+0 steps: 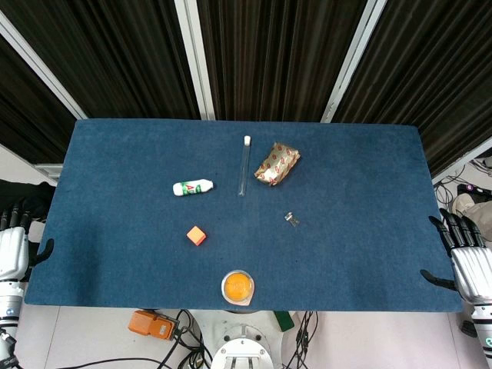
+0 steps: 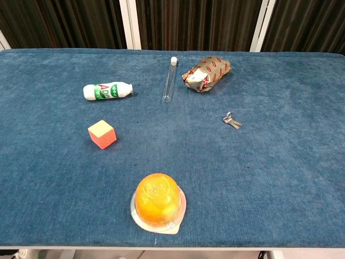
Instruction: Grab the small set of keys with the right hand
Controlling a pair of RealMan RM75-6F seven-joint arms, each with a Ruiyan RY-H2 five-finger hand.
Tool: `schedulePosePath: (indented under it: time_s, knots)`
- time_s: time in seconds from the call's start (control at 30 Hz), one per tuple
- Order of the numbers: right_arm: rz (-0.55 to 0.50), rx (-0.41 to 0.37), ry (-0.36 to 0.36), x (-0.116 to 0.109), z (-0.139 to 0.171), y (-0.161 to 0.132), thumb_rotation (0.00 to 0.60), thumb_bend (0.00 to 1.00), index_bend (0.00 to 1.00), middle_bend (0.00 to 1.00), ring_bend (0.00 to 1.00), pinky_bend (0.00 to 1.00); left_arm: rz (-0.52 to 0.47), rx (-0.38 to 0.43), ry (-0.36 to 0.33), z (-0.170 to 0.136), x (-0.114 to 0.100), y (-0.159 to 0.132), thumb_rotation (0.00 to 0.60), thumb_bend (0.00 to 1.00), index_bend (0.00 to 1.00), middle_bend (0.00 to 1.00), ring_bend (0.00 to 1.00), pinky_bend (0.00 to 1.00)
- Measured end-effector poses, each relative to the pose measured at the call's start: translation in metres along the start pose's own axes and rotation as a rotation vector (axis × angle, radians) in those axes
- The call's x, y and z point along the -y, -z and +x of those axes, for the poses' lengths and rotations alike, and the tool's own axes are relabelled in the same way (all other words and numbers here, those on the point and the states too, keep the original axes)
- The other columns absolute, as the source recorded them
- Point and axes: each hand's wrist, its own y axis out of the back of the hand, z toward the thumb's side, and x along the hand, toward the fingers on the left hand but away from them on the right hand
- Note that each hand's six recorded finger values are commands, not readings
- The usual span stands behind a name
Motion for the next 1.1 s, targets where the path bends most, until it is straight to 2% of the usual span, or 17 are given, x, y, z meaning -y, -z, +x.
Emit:
schedulePosePath:
  time_s: [0.4, 0.6, 0.8, 1.0, 1.1]
  knots:
    - [0.0, 0.003, -0.006, 0.001, -0.001, 0.001, 0.6, 0.14, 0.16, 0.04, 0.1, 0.09, 0.0, 0.0, 0.001, 0.0, 0.0, 0.0, 0.6, 0.32, 0.18, 0.04, 0.04, 0.15]
    - [-0.006, -0.017, -0.029, 0.009, -0.01, 0.0, 0.6, 0.14, 0.21, 0.04, 0.1, 0.09, -0.018, -0.01, 0.001, -0.001, 0.0, 0.0, 0.6, 0.32, 0.18, 0.04, 0.04, 0.15]
    - [-0.011, -0.111, -0.088, 0.022, -0.041, -0.019, 0.6, 0.14, 0.26, 0.04, 0.1, 0.09, -0.031, -0.014, -0.003, -0.001, -0.002, 0.001, 0.6, 0.32, 0.18, 0.04, 0.04, 0.15]
    - [-0.006, -0.231, -0.171, 0.036, -0.088, -0.053, 0.6, 0.14, 0.27, 0.04, 0.1, 0.1, -0.044, -0.021, -0.005, -0.001, -0.004, 0.003, 0.6, 0.32, 0.18, 0.04, 0.04, 0.15]
    - [0.008, -0.286, -0.216, 0.047, -0.112, -0.076, 0.6, 0.2, 0.27, 0.04, 0.1, 0.11, -0.048, -0.021, -0.005, -0.001, -0.004, 0.003, 0.6, 0.32, 0.18, 0.04, 0.04, 0.15]
